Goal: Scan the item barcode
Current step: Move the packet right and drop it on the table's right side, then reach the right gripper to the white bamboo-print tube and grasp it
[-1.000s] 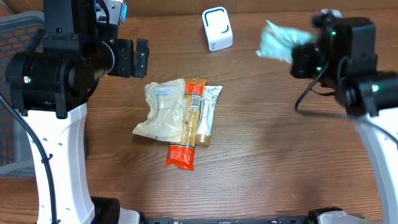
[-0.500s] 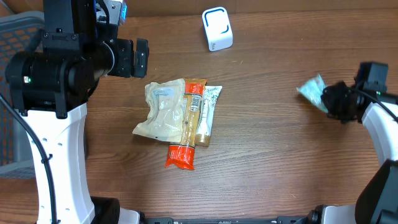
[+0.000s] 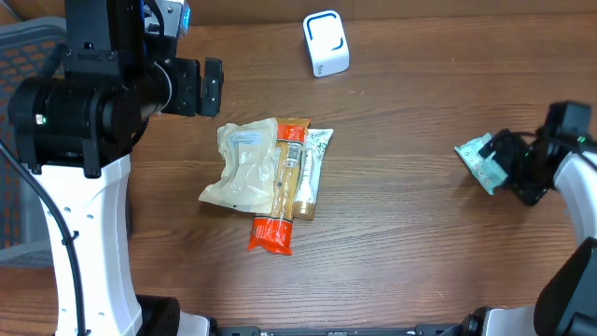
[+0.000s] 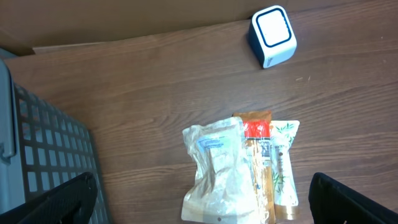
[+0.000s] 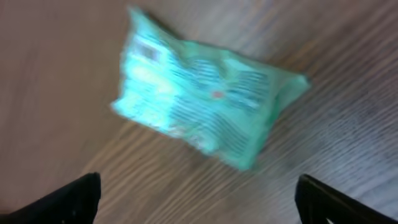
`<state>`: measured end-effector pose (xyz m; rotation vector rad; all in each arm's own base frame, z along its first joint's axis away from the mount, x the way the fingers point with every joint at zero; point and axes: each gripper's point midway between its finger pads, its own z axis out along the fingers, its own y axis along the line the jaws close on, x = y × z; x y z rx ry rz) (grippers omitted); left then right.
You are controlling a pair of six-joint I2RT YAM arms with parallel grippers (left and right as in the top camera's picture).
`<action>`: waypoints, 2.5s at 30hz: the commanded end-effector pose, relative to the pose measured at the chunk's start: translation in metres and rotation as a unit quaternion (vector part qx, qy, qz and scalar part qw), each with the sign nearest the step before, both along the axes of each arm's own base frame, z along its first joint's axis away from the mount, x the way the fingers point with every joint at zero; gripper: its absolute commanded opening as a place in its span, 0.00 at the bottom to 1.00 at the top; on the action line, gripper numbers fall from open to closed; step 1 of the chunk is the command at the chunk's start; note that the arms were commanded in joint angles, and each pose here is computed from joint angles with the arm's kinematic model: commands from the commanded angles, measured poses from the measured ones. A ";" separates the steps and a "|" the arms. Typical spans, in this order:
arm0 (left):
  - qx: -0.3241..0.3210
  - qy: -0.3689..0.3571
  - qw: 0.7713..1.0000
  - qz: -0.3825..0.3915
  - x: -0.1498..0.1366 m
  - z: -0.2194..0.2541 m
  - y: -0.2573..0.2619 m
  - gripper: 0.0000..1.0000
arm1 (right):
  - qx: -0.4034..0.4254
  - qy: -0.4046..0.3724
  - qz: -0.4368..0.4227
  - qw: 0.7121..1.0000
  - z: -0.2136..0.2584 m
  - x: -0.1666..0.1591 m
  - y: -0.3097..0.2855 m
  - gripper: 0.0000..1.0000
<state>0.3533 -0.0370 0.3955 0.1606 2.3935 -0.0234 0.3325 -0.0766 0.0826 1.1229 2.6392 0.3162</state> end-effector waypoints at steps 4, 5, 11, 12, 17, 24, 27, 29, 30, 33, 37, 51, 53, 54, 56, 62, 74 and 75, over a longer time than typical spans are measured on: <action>-0.002 0.000 1.000 0.002 0.002 0.000 0.000 1.00 | 0.040 -0.120 0.174 0.977 0.081 0.049 0.059 1.00; -0.001 0.000 1.000 0.002 0.002 0.000 0.000 1.00 | 0.053 -0.131 0.193 0.971 0.084 0.052 0.073 1.00; -0.002 0.000 1.000 0.002 0.002 0.000 0.000 0.99 | 0.112 -0.153 0.312 0.931 0.080 0.061 0.172 1.00; -0.002 0.000 1.000 0.002 0.002 0.000 0.000 1.00 | 0.122 -0.149 0.331 0.924 0.074 0.061 0.191 1.00; -0.001 0.000 1.000 0.002 0.002 0.000 0.000 0.99 | 0.149 -0.104 0.385 0.905 0.032 0.053 0.259 0.97; -0.001 0.000 1.000 0.002 0.002 0.000 0.000 1.00 | 0.162 -0.070 0.442 0.879 -0.025 0.040 0.327 1.00; -0.001 0.000 1.000 0.002 0.002 0.000 0.000 1.00 | 0.168 -0.055 0.440 0.881 -0.048 0.039 0.337 1.00; -0.002 0.000 1.000 0.002 0.002 0.000 0.000 1.00 | 0.174 -0.054 0.443 0.878 -0.061 0.041 0.342 1.00; -0.001 0.000 1.000 0.002 0.002 0.000 0.000 1.00 | 0.177 -0.055 0.444 0.877 -0.066 0.042 0.344 1.00; -0.001 0.000 1.000 0.002 0.002 0.000 0.000 1.00 | 0.182 -0.061 0.446 0.874 -0.080 0.048 0.348 1.00; -0.001 0.000 1.000 0.002 0.002 0.000 0.000 1.00 | 0.192 -0.073 0.443 0.873 -0.087 0.054 0.354 0.94; -0.001 0.000 1.000 0.002 0.002 0.000 0.000 0.99 | 0.206 -0.070 0.444 0.869 -0.086 0.049 0.363 0.24; -0.002 0.000 1.000 0.002 0.002 0.000 0.000 0.99 | 0.207 -0.071 0.445 0.868 -0.086 0.049 0.364 0.12; -0.001 0.000 1.000 0.002 0.002 0.000 0.000 1.00 | 0.212 -0.072 0.446 0.866 -0.084 0.049 0.365 0.08; -0.001 0.000 1.000 0.002 0.002 0.000 0.000 1.00 | 0.224 -0.075 0.447 0.863 -0.081 0.049 0.366 0.04; -0.001 0.000 1.000 0.002 0.002 0.000 0.000 1.00 | 0.186 -0.073 0.448 0.871 -0.055 0.060 0.349 0.04; -0.001 0.000 1.000 0.002 0.002 0.000 0.000 1.00 | -0.324 0.084 0.308 0.891 0.016 0.059 0.208 0.04; -0.002 0.000 1.000 0.002 0.002 0.000 0.000 1.00 | -0.341 0.092 0.314 0.881 0.015 0.056 0.208 0.04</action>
